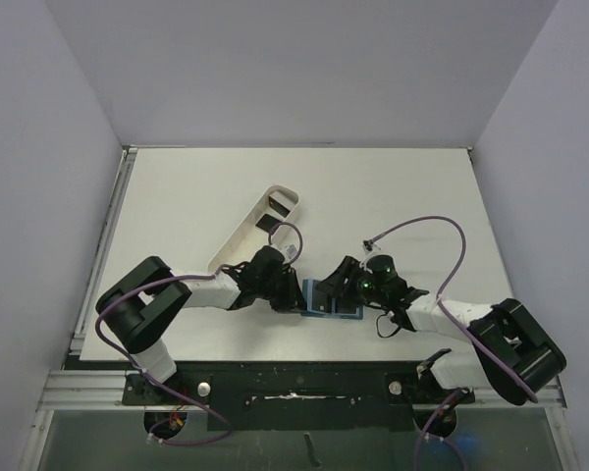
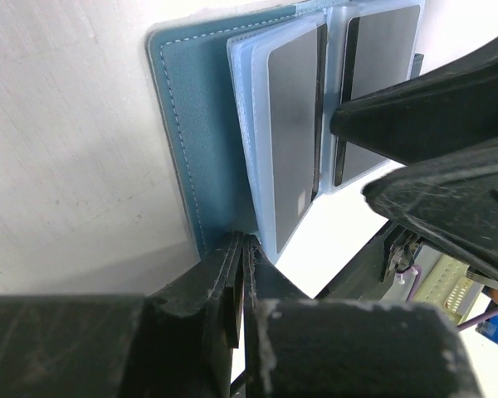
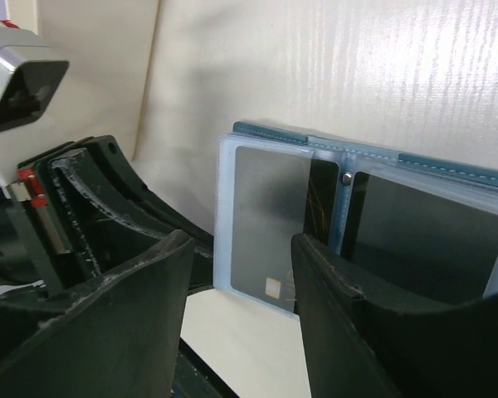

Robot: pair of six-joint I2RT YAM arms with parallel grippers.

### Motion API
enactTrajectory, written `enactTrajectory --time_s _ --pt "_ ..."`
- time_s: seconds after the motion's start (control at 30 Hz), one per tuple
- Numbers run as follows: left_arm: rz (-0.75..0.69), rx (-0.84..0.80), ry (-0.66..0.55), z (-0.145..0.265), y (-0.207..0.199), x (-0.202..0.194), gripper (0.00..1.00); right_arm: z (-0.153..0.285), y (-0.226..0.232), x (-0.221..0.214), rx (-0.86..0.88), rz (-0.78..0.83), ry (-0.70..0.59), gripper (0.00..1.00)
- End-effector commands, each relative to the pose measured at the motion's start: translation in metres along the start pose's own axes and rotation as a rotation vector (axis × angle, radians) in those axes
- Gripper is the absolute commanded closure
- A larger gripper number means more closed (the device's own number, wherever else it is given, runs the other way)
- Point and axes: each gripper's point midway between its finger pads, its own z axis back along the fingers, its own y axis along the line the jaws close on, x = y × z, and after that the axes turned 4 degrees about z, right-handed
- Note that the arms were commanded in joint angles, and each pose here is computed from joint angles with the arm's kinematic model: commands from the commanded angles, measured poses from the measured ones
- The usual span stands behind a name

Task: Put the credit cards into the card holder
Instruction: Insert the credit card into the card holder.

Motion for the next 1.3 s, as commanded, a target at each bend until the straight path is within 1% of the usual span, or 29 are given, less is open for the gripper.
enactTrajectory --time_s 0.0,0.1,0.2,0.37,0.4,0.53,0.67,0.77,0.87,0.93,1.03,1.1,1.2,1.27 --pt "-0.027 -0.023 -0.031 -0.001 -0.009 0.005 0.98 0.009 0.014 0.007 0.035 0.026 -0.03 0.49" --pt "-0.027 -0.021 -0.041 0.002 -0.01 0.007 0.98 0.012 0.009 0.009 -0.006 0.05 -0.033 0.49" --pt "-0.031 -0.015 -0.067 0.008 -0.013 0.011 0.96 0.018 0.0 0.015 -0.084 0.077 -0.052 0.48" --pt "-0.031 -0.012 -0.098 0.013 -0.017 0.017 0.91 0.018 -0.003 0.021 -0.109 0.084 -0.073 0.45" --pt "-0.029 -0.012 -0.099 0.014 -0.017 0.017 0.9 0.017 -0.003 0.02 -0.106 0.082 -0.071 0.45" --pt "-0.022 0.008 -0.115 0.017 -0.015 0.019 0.79 0.01 0.001 0.015 -0.082 0.075 -0.041 0.45" --pt "-0.023 0.053 -0.202 0.035 -0.016 0.032 0.76 0.006 0.006 0.013 -0.072 0.081 -0.031 0.45" --pt "-0.032 0.042 -0.284 0.055 -0.028 0.046 0.74 0.006 0.008 0.014 -0.082 0.084 -0.028 0.45" --pt "-0.034 -0.012 -0.317 0.064 -0.041 0.05 0.75 0.006 0.012 0.018 -0.094 0.09 -0.037 0.45" --pt "-0.03 -0.038 -0.32 0.064 -0.045 0.05 0.79 0.005 0.01 0.021 -0.127 0.089 -0.045 0.45" --pt "-0.018 -0.024 -0.3 0.056 -0.037 0.047 0.87 0.002 0.005 0.021 -0.157 0.089 -0.043 0.45" --pt "-0.011 -0.019 -0.277 0.051 -0.032 0.042 0.9 -0.001 0.003 0.018 -0.17 0.089 -0.033 0.44" --pt "0.004 -0.015 -0.267 0.045 -0.028 0.04 0.9 -0.005 -0.005 0.013 -0.216 0.093 -0.011 0.43" --pt "0.014 0.001 -0.259 0.042 -0.018 0.036 0.9 -0.007 -0.008 0.011 -0.229 0.098 -0.003 0.43"
